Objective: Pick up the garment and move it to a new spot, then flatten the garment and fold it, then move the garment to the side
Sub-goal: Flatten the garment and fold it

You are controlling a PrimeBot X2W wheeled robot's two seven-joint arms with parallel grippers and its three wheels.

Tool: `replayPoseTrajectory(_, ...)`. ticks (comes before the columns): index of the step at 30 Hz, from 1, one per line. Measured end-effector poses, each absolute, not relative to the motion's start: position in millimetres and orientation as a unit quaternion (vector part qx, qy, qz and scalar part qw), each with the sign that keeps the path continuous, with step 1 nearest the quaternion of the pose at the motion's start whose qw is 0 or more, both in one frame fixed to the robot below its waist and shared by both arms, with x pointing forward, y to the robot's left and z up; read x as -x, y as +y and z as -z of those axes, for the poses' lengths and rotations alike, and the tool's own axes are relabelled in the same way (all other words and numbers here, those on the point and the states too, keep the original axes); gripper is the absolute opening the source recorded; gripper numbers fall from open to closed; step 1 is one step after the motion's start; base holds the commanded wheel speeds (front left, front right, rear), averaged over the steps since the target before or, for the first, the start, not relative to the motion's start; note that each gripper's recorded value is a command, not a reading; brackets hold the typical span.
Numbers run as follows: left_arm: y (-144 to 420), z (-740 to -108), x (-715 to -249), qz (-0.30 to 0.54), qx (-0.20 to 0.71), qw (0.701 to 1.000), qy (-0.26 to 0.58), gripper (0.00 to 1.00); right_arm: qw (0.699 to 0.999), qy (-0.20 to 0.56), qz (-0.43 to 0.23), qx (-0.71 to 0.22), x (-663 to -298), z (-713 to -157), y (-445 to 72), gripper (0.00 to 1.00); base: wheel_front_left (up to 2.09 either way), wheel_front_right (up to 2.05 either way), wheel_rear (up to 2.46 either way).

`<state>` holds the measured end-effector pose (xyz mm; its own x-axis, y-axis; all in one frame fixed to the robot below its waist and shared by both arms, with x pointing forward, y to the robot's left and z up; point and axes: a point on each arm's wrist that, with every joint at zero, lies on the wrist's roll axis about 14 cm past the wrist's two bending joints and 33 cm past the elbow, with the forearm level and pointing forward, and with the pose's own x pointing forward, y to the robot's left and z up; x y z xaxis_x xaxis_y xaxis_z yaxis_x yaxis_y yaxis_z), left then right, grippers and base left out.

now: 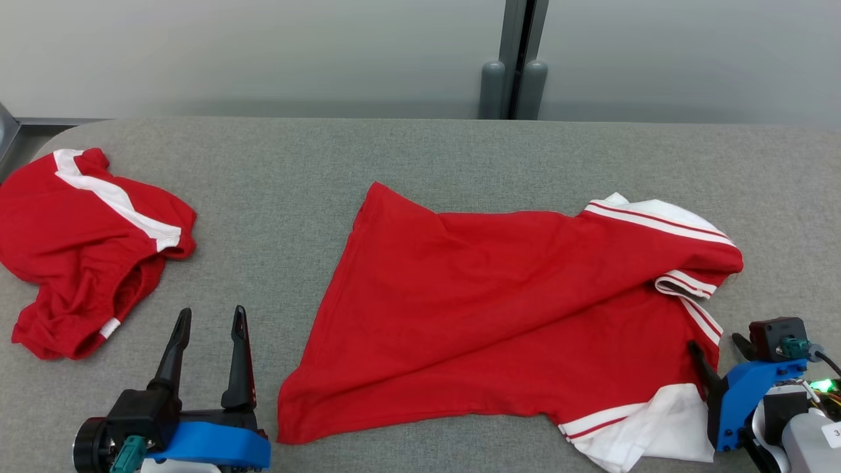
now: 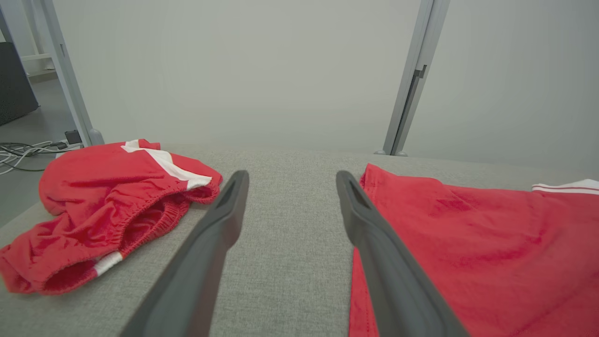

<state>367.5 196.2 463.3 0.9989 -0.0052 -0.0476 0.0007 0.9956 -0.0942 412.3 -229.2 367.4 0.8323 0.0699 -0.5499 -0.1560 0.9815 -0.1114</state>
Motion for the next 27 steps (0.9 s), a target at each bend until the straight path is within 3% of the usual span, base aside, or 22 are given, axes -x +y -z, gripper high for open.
replayPoseTrajectory(2, 196, -463, -369, 0.002, 0.047, 0.999, 0.025, 1.0, 0.952, 0.293, -0.061, 0.073, -413, -363, -227, 1.0, 0.0, 0.0, 0.0)
replayPoseTrajectory(3, 196, -463, -370, 0.001, 0.047, 0.999, 0.024, 1.0, 0.951, 0.294, -0.063, 0.073, -414, -362, -226, 0.83, 0.0, 0.0, 0.0)
replayPoseTrajectory(5, 197, -463, -372, 0.001, 0.047, 0.999, 0.023, 1.0, 0.951, 0.293, -0.067, 0.069, -418, -362, -222, 0.0, 0.0, 0.0, 0.0)
replayPoseTrajectory(20, 209, -465, -368, -0.017, 0.047, 0.999, 0.021, 1.0, 0.98, 0.183, -0.05, 0.057, -492, -424, -224, 0.0, 0.0, 0.0, 0.0)
replayPoseTrajectory(21, 209, -465, -367, -0.018, 0.047, 0.999, 0.021, 1.0, 0.98, 0.186, -0.052, 0.054, -492, -422, -221, 0.97, 0.0, 0.0, 0.0)
replayPoseTrajectory(27, 207, -466, -365, -0.015, 0.05, 0.998, 0.019, 1.0, 0.981, 0.18, -0.049, 0.041, -483, -418, -216, 1.0, 0.0, 0.0, 0.0)
